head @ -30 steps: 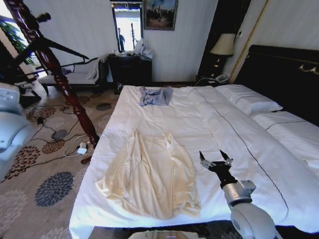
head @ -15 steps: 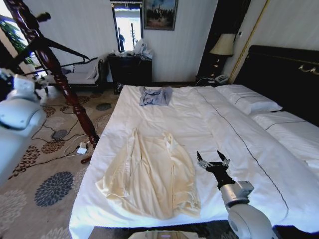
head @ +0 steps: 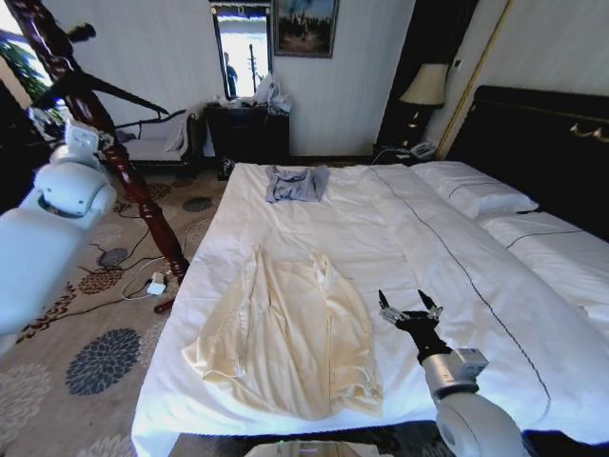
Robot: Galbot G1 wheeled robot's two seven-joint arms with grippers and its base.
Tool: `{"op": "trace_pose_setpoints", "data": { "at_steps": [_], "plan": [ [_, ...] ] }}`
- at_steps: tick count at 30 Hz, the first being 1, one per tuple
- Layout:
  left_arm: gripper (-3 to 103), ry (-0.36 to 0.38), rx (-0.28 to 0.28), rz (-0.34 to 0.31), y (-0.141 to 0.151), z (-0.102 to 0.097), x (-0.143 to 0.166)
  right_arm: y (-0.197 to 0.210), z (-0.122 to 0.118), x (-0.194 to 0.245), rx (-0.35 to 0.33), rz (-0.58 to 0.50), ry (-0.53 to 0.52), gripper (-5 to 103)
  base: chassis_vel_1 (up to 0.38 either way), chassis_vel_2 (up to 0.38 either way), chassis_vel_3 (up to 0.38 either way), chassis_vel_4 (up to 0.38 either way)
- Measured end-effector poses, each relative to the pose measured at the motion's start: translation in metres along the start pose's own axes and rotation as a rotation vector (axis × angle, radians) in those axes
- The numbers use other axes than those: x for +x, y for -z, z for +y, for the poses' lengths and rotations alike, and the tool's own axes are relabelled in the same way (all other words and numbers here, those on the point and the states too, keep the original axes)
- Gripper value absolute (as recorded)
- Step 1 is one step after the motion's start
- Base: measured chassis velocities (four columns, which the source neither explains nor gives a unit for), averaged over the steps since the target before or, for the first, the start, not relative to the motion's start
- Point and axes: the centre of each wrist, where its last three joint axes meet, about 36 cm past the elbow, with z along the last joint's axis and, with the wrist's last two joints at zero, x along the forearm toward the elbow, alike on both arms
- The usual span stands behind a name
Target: Pick up the clothes from the bed and hang them on the clothes hanger.
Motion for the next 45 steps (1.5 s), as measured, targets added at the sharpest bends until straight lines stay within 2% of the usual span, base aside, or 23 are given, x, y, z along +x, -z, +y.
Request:
{"op": "trace_pose_setpoints", "data": {
  "at_steps": [14, 27, 29, 31, 32, 34, 35, 37, 39, 42, 43, 45],
  "plan": [
    [81, 0.009, -0.018, 0.047, -0.005, -0.011, -0.025, 0.008, -0.002, 0.003, 0.012, -0.027, -0.006, 100, 0.000, 0.000, 0.000, 0.000],
    [79, 0.046, -0.029, 0.065, -0.013, 0.002, -0.040, 0.007, -0.002, 0.000, 0.003, -0.031, -0.007, 100, 0.000, 0.000, 0.000, 0.000],
    [75, 0.049, -0.030, 0.067, -0.013, 0.003, -0.041, 0.007, -0.002, 0.000, 0.001, -0.031, -0.007, 100, 0.000, 0.000, 0.000, 0.000],
    [66, 0.056, -0.033, 0.068, -0.013, 0.003, -0.043, 0.007, -0.002, 0.000, -0.001, -0.029, -0.008, 100, 0.000, 0.000, 0.000, 0.000],
    [66, 0.058, -0.035, 0.068, -0.013, 0.003, -0.044, 0.007, -0.002, 0.000, -0.001, -0.028, -0.009, 100, 0.000, 0.000, 0.000, 0.000],
    [55, 0.062, -0.037, 0.069, -0.013, 0.003, -0.045, 0.007, -0.002, 0.001, -0.004, -0.027, -0.011, 100, 0.000, 0.000, 0.000, 0.000],
    [55, 0.062, -0.037, 0.069, -0.013, 0.003, -0.045, 0.007, -0.002, 0.001, -0.004, -0.027, -0.011, 100, 0.000, 0.000, 0.000, 0.000],
    [43, 0.063, -0.038, 0.070, -0.014, 0.003, -0.046, 0.007, -0.002, 0.001, -0.006, -0.028, -0.013, 100, 0.000, 0.000, 0.000, 0.000],
    [43, 0.063, -0.038, 0.069, -0.013, 0.003, -0.046, 0.007, -0.002, 0.001, -0.007, -0.028, -0.013, 100, 0.000, 0.000, 0.000, 0.000],
    [29, 0.061, -0.037, 0.063, -0.012, 0.004, -0.045, 0.006, -0.002, 0.000, -0.007, -0.026, -0.016, 100, 0.000, 0.000, 0.000, 0.000],
    [29, 0.061, -0.037, 0.063, -0.012, 0.004, -0.045, 0.006, -0.002, 0.000, -0.007, -0.026, -0.016, 100, 0.000, 0.000, 0.000, 0.000],
    [22, 0.060, -0.038, 0.057, -0.011, 0.007, -0.043, 0.005, -0.002, 0.000, -0.005, -0.024, -0.018, 100, 0.000, 0.000, 0.000, 0.000]
  ]
}}
